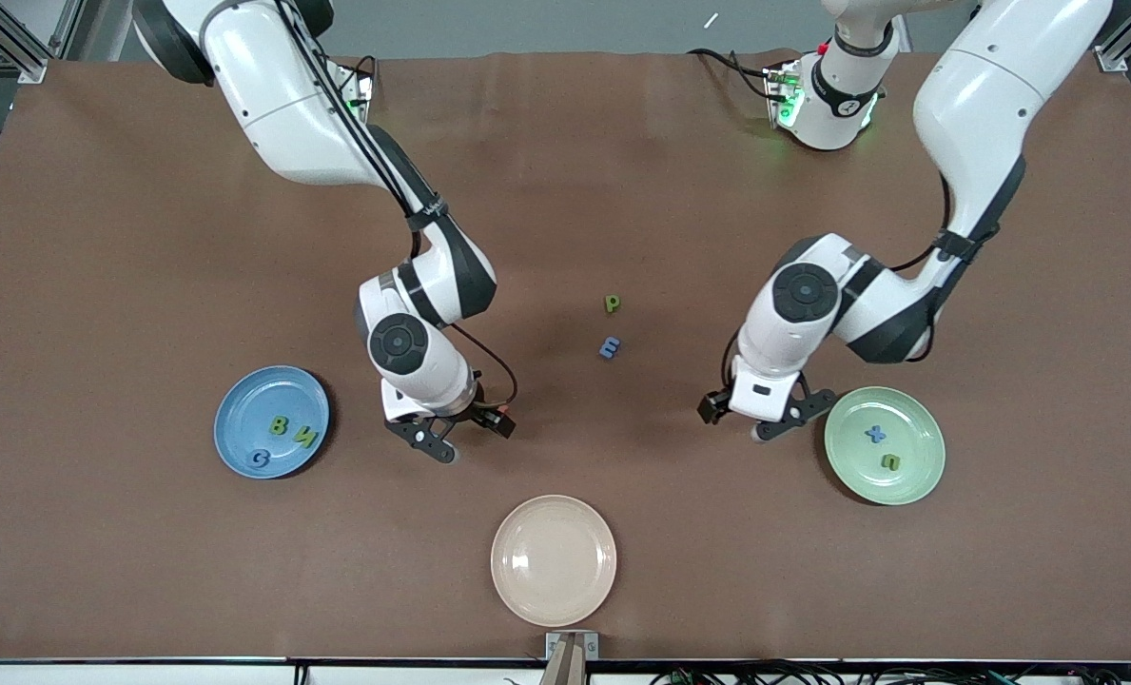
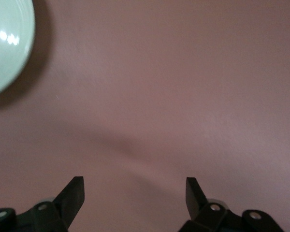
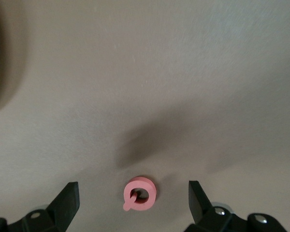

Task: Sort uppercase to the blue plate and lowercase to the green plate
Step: 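Grasp the pink Q with the right gripper while the left gripper grasps blue E, then place Q on blue plate with the right gripper while the left gripper lifts E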

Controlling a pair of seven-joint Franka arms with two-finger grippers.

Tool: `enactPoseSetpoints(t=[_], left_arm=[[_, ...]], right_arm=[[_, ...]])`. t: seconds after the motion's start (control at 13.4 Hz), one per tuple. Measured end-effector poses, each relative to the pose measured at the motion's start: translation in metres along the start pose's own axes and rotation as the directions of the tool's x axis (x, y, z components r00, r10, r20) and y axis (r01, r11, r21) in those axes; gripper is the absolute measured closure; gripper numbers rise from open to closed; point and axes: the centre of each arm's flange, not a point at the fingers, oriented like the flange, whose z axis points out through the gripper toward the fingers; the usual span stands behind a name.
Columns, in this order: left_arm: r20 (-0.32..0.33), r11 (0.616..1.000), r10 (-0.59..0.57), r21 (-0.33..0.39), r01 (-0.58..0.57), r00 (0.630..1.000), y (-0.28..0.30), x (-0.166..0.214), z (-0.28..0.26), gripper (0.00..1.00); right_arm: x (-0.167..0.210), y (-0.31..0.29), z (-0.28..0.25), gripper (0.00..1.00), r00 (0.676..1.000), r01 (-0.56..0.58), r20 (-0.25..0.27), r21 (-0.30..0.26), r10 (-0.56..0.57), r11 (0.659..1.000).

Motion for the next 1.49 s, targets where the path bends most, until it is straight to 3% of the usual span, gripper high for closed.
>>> enactPoseSetpoints(t=[0.3, 0.45, 0.52, 0.75, 1.12, 1.49], left_arm=[[0.030, 0.995, -0.097, -0.005, 0.097, 0.995, 0.036, -0.052, 0.010, 0.11], [0.049, 0.990, -0.142, -0.003, 0.142, 0.989, 0.053, -0.077, 0.018, 0.14], [0.060, 0.985, -0.172, -0.002, 0.173, 0.983, 0.063, -0.091, 0.023, 0.14], [0.088, 0.968, -0.252, 0.006, 0.252, 0.964, 0.086, -0.124, 0.038, 0.17], [0.148, 0.951, -0.310, 0.046, 0.306, 0.939, 0.090, -0.142, 0.056, 0.21], [0.146, 0.934, -0.355, 0.097, 0.343, 0.924, 0.092, -0.160, 0.063, 0.25]], right_arm=[[-0.014, -0.002, 0.024, 0.07, 1.000, 0.014, 0.004, -0.014, -0.014, 1.000], [-0.015, -0.001, 0.027, 0.26, 1.000, 0.015, 0.005, -0.018, -0.015, 1.000], [-0.015, -0.001, 0.027, 0.26, 1.000, 0.015, 0.004, -0.018, -0.015, 1.000], [-0.012, -0.001, 0.023, 0.63, 1.000, 0.012, 0.000, -0.017, -0.012, 1.000], [-0.002, 0.002, 0.015, 0.65, 1.000, 0.006, -0.010, -0.017, -0.006, 1.000], [0.084, 0.050, -0.038, 0.65, 0.993, 0.112, 0.039, -0.069, -0.110, 0.991]])
